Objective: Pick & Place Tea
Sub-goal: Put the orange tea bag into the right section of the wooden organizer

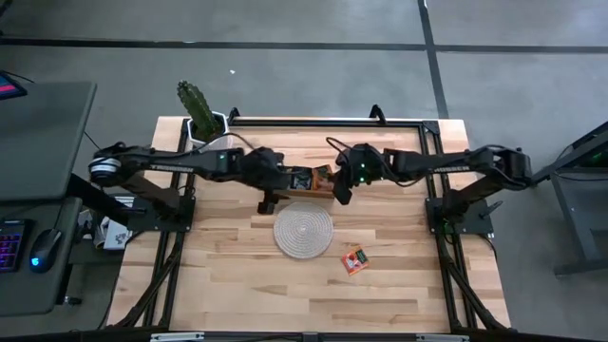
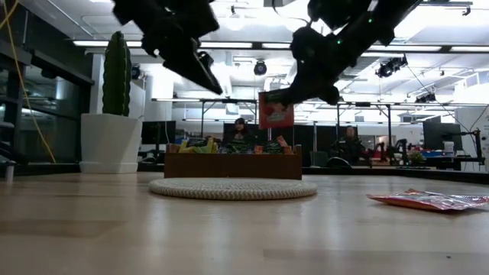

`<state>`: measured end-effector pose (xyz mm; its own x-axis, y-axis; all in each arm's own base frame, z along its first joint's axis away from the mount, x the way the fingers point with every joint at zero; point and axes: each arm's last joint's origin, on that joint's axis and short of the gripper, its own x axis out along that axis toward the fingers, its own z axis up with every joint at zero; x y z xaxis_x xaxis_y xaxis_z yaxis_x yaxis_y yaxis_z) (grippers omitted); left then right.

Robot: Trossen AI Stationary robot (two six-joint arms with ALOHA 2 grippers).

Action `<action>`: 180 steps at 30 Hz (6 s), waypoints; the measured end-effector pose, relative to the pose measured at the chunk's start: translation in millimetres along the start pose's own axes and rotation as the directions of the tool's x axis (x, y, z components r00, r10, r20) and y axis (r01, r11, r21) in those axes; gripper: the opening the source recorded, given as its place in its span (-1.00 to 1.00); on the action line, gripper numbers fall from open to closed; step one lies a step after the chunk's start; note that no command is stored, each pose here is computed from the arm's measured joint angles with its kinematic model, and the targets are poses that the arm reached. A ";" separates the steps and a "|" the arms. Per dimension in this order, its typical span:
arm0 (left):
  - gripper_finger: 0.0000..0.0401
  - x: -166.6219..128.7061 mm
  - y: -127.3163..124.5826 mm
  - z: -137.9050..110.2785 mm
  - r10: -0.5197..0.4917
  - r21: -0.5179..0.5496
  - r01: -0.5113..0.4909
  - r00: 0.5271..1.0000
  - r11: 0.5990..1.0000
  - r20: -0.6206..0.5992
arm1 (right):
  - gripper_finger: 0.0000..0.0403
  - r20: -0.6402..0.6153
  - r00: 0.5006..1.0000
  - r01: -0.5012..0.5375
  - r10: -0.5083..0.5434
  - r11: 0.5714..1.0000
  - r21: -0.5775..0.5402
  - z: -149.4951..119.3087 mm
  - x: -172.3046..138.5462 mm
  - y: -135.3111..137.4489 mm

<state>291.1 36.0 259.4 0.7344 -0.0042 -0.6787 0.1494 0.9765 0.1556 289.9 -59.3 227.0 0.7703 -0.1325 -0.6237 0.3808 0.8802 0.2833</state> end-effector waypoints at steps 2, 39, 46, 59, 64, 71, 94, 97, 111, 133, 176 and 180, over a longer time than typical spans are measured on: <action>0.06 -5.7 -5.6 -12.8 -0.020 -0.031 0.021 0.999 0.999 0.038 | -1.00 -0.009 1.000 -0.013 0.013 1.000 -0.018 1.5 2.8 -7.1; 0.06 -43.4 -27.1 -54.8 -0.067 -0.132 0.112 0.948 0.985 0.310 | -0.38 -0.112 0.993 -0.024 0.025 1.000 0.013 -8.3 41.2 -43.2; 0.06 -43.4 -27.3 -54.7 -0.073 -0.131 0.119 0.948 0.984 0.311 | -0.21 -0.121 0.993 0.026 -0.013 0.994 0.106 -7.4 30.5 -40.9; 0.06 -23.7 -28.7 -48.6 -0.159 -0.126 0.215 0.923 0.969 0.350 | -0.83 -0.023 0.985 0.171 -0.170 0.977 0.130 -11.9 -55.5 15.2; -0.01 -3.2 -42.0 -39.7 -0.191 -0.111 0.252 0.900 0.961 0.391 | -0.96 -0.075 0.976 0.214 -0.205 0.966 0.145 -31.0 -71.8 35.0; -0.75 27.4 -70.7 -37.9 -0.211 -0.128 0.273 0.907 0.953 0.364 | -0.95 -0.266 0.910 0.371 -0.317 0.911 0.182 -69.5 -87.1 50.0; -1.00 123.3 -123.6 72.3 -0.236 -0.019 0.247 0.945 0.969 0.228 | -0.99 -0.301 0.912 0.361 -0.280 0.896 0.258 -136.7 -134.2 101.1; -1.00 136.4 -129.0 92.8 -0.240 -0.006 0.246 0.950 0.969 0.200 | -0.97 -0.324 0.918 0.329 -0.227 0.894 0.304 -148.2 -132.3 98.8; -1.00 167.0 -151.0 100.3 -0.229 -0.125 0.246 0.964 0.961 0.131 | -0.99 -0.244 0.956 0.003 0.164 0.825 0.565 -208.0 -100.1 59.1; -1.00 189.5 -157.3 84.7 -0.172 -0.271 0.190 0.981 0.943 0.091 | -0.97 -0.254 0.925 -0.056 0.282 0.763 0.644 -185.8 -85.1 56.1; -1.00 212.1 -156.1 73.8 -0.050 -0.114 0.064 0.992 0.991 0.118 | -0.99 -0.099 0.961 -0.112 0.260 0.688 0.717 -177.2 -84.5 59.9; -1.00 209.2 -157.1 76.9 -0.030 -0.115 0.045 0.991 0.992 0.128 | -0.98 -0.101 0.961 -0.110 0.258 0.690 0.716 -177.4 -84.5 59.7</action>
<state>472.2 -134.9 148.1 0.8083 -0.0612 -0.5856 0.1054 0.9936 0.0416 156.8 85.3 167.4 0.7867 0.1461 -0.5998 0.5440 0.2952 0.7855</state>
